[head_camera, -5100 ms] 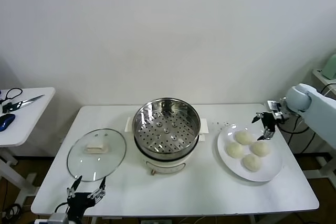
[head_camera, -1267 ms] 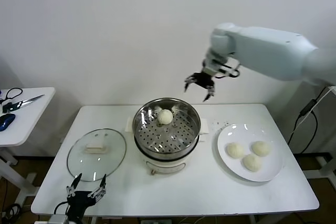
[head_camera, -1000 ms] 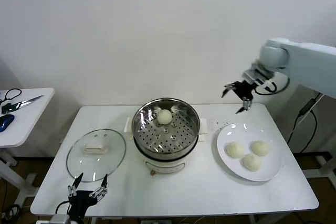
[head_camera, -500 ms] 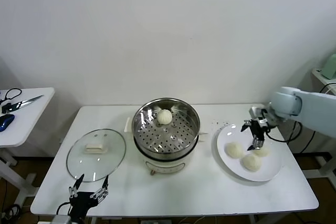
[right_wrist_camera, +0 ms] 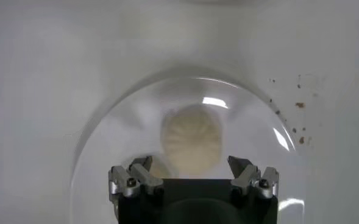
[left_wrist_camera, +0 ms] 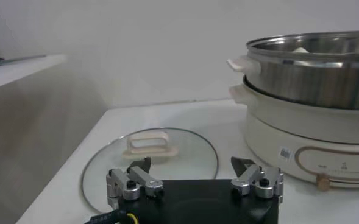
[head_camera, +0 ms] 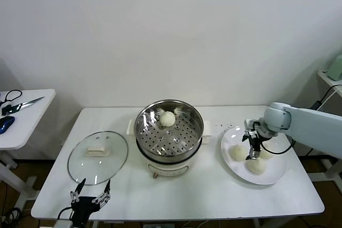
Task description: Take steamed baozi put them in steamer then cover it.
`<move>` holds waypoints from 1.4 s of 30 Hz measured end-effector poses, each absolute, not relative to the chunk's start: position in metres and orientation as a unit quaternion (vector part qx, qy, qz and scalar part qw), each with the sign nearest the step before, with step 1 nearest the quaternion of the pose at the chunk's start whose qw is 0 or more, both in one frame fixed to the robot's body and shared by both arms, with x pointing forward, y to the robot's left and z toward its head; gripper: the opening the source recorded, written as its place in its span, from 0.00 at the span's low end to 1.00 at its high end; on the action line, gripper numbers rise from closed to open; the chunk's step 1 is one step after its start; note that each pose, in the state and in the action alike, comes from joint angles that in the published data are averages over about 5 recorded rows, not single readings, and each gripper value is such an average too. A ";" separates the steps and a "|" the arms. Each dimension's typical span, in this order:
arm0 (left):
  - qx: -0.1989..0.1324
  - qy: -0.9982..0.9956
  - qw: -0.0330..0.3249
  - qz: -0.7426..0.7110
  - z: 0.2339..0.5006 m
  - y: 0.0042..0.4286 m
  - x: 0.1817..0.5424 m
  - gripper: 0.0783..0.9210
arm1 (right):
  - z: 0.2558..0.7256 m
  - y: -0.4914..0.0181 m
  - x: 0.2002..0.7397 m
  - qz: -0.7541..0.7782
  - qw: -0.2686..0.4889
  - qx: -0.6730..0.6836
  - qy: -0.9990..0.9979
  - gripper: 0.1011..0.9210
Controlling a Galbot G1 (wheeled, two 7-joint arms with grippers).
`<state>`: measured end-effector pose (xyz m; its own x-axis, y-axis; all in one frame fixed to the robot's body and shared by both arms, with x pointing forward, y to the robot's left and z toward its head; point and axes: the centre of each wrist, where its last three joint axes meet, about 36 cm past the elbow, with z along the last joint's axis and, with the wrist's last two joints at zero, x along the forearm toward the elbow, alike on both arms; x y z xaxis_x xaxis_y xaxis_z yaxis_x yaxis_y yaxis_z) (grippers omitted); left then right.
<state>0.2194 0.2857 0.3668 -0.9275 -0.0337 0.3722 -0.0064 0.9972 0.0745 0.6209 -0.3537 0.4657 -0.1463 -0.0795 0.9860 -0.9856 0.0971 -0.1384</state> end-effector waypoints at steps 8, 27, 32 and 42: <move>0.012 -0.981 0.190 -0.037 0.366 0.287 0.219 0.88 | 0.449 -0.344 0.627 0.485 0.466 0.458 -0.581 0.74; 0.011 -0.981 0.189 -0.040 0.370 0.287 0.218 0.88 | 0.608 -0.317 0.664 0.490 0.413 0.467 -0.609 0.61; 0.009 -0.981 0.189 -0.039 0.372 0.286 0.219 0.88 | 0.698 -0.271 0.667 0.493 0.366 0.483 -0.625 0.61; 0.005 -0.982 0.184 -0.037 0.375 0.285 0.224 0.88 | 0.742 -0.131 0.645 0.508 0.317 0.533 -0.598 0.61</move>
<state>0.2238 0.2850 0.3754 -0.9323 -0.0239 0.3610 0.0031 0.9972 0.0740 0.6449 -0.1314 0.7425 -0.2304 -0.3155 0.9205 -0.9595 -0.0840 -0.2689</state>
